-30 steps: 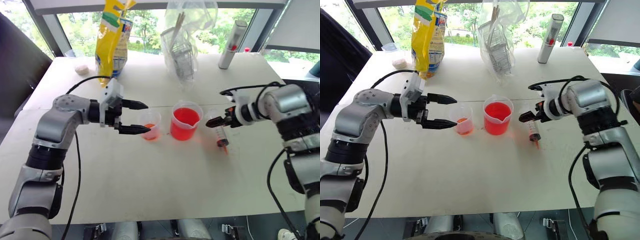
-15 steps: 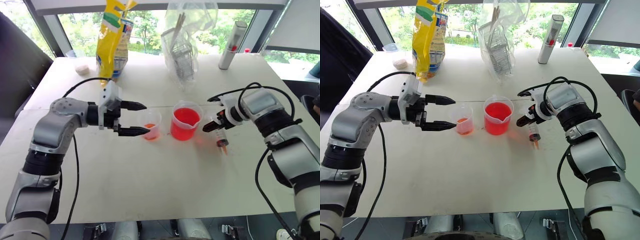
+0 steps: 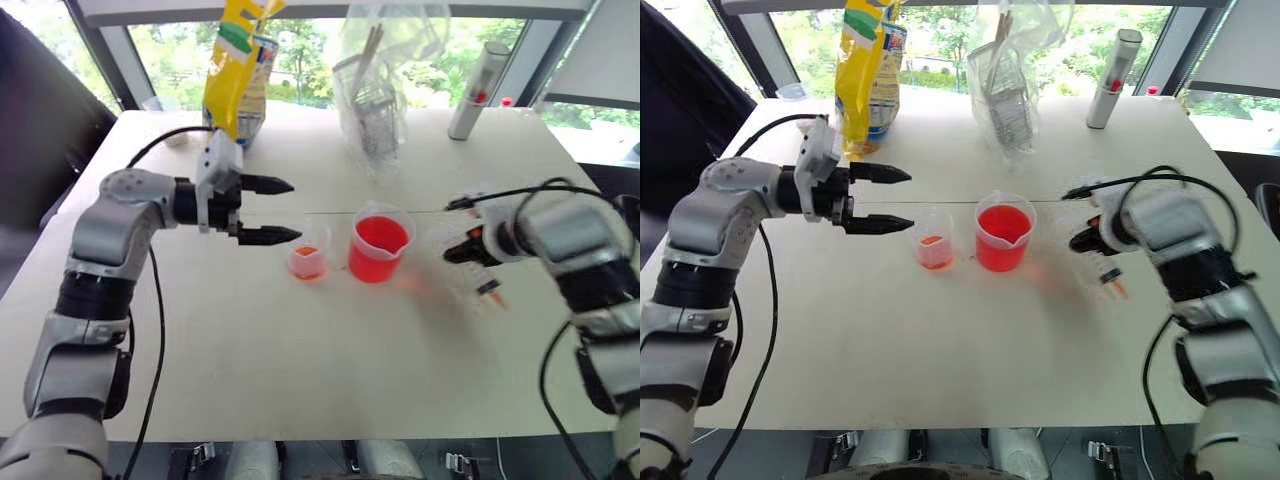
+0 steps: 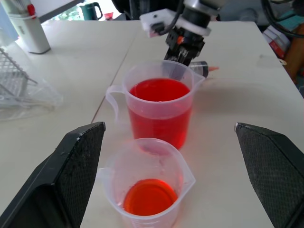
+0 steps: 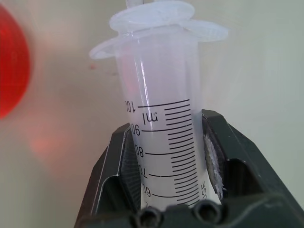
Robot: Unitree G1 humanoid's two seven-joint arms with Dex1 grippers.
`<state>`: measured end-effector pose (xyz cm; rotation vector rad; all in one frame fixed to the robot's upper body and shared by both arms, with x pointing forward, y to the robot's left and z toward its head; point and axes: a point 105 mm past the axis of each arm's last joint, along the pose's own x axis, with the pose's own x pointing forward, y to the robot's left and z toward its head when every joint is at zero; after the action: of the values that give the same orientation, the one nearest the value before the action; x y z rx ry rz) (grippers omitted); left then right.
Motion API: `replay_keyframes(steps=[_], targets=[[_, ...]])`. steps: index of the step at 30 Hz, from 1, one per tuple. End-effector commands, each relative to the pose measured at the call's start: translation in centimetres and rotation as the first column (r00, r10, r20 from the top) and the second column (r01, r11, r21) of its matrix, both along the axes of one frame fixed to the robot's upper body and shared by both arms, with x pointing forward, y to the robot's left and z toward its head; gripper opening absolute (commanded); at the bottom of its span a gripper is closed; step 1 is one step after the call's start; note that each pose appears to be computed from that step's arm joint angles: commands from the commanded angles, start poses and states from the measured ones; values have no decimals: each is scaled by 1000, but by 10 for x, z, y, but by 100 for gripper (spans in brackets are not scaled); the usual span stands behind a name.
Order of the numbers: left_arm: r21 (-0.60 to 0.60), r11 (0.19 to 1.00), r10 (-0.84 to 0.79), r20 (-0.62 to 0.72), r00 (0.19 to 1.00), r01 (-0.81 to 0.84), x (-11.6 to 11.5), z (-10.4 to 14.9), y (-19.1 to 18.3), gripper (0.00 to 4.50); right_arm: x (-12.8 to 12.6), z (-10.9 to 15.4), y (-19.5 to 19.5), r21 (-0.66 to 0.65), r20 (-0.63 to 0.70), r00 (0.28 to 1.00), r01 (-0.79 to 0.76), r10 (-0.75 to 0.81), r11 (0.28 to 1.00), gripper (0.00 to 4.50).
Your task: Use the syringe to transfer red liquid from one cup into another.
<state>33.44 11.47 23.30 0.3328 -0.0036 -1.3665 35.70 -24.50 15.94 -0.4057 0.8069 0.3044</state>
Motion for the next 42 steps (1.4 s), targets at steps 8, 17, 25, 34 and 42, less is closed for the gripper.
replay_keyframes(steps=[8, 17, 25, 34, 42], targets=[[-19, 998, -61, 83, 995, 63, 19, 27, -14, 450, -24, 170, 69, 179, 815, 574, -387, 84, 904, 144], [-39, 993, -109, 116, 987, 114, 23, 46, -25, 450, -38, 152, 127, 373, 866, 499, -626, -15, 684, 144], [-84, 986, -131, 142, 981, 144, 23, 61, -37, 450, -22, 94, 139, 423, 839, 543, -598, -44, 681, 144], [-186, 968, -143, 151, 978, 170, 27, 78, -66, 450, -16, 55, 145, 392, 831, 556, -573, -10, 719, 144], [-210, 964, -143, 120, 982, 166, 35, 74, -83, 450, -20, 51, 146, 369, 837, 548, -578, 11, 728, 144]])
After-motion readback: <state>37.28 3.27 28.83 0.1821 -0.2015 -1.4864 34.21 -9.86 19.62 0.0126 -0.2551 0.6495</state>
